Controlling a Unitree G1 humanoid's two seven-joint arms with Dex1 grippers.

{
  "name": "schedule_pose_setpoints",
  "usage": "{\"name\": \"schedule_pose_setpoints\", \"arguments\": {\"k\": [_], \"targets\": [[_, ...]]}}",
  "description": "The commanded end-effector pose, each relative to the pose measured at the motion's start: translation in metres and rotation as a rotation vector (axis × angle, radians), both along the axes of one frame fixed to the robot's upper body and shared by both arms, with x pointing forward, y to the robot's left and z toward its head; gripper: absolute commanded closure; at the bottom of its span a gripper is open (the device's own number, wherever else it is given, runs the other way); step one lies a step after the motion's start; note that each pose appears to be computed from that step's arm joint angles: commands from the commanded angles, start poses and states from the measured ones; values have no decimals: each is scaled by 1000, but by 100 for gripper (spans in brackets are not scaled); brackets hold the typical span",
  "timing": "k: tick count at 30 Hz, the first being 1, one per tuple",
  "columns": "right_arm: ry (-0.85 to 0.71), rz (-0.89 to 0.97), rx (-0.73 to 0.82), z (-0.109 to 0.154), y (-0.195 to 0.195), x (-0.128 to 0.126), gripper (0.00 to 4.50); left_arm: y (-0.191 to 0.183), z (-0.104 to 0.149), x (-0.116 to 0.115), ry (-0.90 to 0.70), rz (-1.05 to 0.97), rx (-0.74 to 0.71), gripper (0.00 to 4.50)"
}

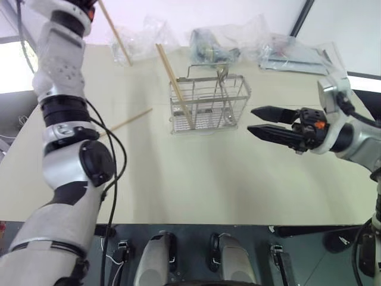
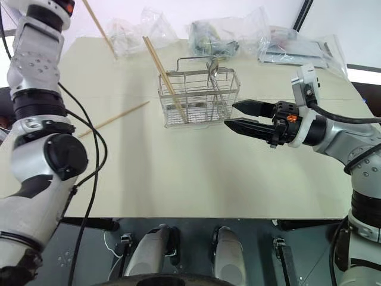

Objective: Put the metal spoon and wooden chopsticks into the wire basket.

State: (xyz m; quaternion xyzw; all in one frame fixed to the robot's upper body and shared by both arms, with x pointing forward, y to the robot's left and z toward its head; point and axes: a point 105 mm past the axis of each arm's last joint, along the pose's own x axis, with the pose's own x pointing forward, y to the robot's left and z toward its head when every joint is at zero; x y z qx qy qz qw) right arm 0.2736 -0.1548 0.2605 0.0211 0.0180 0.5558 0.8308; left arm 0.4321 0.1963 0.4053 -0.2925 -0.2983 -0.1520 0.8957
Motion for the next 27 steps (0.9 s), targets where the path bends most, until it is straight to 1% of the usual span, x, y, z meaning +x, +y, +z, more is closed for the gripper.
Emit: {"name": "schedule_pose_setpoints", "arguments": {"k": [1, 5, 10, 13, 16, 20, 23, 25, 26, 27], "targets": [[-44, 3, 33, 14, -2, -3, 102, -26, 28, -15, -100, -35, -13, 448], [-43, -4, 39, 15, -3, -5, 102, -67, 11, -6, -83, -86, 52, 448], [-42, -26, 42, 16, -4, -8, 102, -105, -19, 4, -73, -83, 222, 448], [-43, -50, 46, 17, -7, -7, 102, -119, -38, 8, -65, -73, 316, 448], [-42, -68, 55, 17, -9, -7, 102, -123, -54, 11, -45, -72, 352, 448], [-37, -81, 63, 15, -10, -7, 102, -129, -68, 7, -36, -102, 351, 287], [-34, -88, 70, 14, -10, -5, 102, -128, -68, 5, -31, -104, 338, 128], [-31, -89, 75, 14, -10, -3, 102, -121, -61, 2, -32, -97, 310, 27], [-31, -89, 77, 14, -11, -2, 102, -118, -57, 0, -36, -92, 304, 2], [-30, -90, 79, 14, -11, 0, 102, -113, -49, -3, -52, -79, 308, 2]]}}
